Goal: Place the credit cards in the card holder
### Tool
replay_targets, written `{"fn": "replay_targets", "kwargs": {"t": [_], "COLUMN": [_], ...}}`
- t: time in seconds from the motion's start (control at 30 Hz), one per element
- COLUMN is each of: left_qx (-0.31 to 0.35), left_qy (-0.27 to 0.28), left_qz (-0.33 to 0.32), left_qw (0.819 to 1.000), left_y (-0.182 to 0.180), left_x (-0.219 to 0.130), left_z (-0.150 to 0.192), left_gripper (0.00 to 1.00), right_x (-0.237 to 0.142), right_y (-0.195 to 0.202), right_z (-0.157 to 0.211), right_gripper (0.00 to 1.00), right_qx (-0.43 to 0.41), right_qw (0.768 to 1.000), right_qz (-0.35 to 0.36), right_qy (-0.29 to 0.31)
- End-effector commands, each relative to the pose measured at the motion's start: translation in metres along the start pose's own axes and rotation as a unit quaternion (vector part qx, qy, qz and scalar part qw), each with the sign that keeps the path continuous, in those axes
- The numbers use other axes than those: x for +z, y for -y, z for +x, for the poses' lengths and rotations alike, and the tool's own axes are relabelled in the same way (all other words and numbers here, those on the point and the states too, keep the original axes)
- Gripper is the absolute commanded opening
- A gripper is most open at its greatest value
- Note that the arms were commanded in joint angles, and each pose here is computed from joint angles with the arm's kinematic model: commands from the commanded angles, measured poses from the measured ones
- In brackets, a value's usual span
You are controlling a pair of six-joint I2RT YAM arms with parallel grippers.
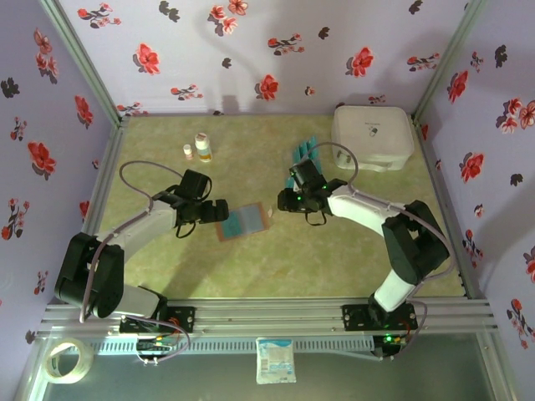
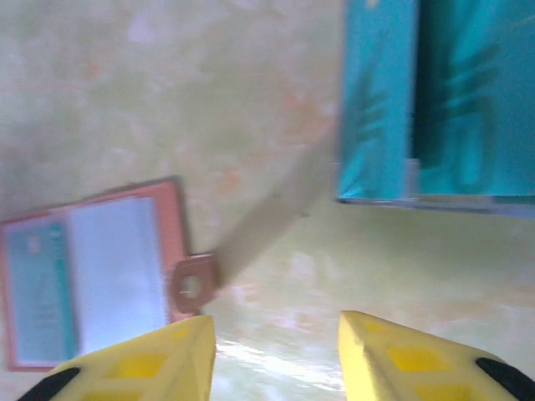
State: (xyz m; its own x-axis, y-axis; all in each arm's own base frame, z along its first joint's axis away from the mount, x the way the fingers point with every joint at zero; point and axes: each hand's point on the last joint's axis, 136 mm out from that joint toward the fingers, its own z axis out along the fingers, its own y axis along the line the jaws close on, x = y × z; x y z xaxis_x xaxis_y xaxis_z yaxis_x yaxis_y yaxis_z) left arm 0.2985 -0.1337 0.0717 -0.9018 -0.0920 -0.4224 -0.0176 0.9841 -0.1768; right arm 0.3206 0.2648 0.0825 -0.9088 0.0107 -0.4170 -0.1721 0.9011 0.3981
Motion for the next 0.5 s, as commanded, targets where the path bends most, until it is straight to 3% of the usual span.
{"fn": "replay_targets", "kwargs": {"t": [0.0,0.3,0.47], "left_qx": [-0.004,-0.005,-0.002], "left_qy": [-0.001,0.007,0.008], "left_qz": [-0.003,0.004,0.006], "left_qw": [1.000,1.000,1.000], "left_y": [0.000,0.004,0.006], "left_x": [0.000,-0.006,-0.009], "left_z": [0.002,0.000,-0.001], "left_gripper": [1.00,1.00,1.00], "right_x": [0.004,0.037,0.045], "right_y": [-0.020,-0.023,-0.023], "right_z": [0.001,0.002,0.004], "right_gripper": [0.45,0.41,0.19], "right_qx": [0.008,-0.002,-0.004], "right_qw": [1.000,1.000,0.999], "right_qz": [-0.026,-0.005,-0.007], "right_qy": [0.000,-0.024,-0.033]}}
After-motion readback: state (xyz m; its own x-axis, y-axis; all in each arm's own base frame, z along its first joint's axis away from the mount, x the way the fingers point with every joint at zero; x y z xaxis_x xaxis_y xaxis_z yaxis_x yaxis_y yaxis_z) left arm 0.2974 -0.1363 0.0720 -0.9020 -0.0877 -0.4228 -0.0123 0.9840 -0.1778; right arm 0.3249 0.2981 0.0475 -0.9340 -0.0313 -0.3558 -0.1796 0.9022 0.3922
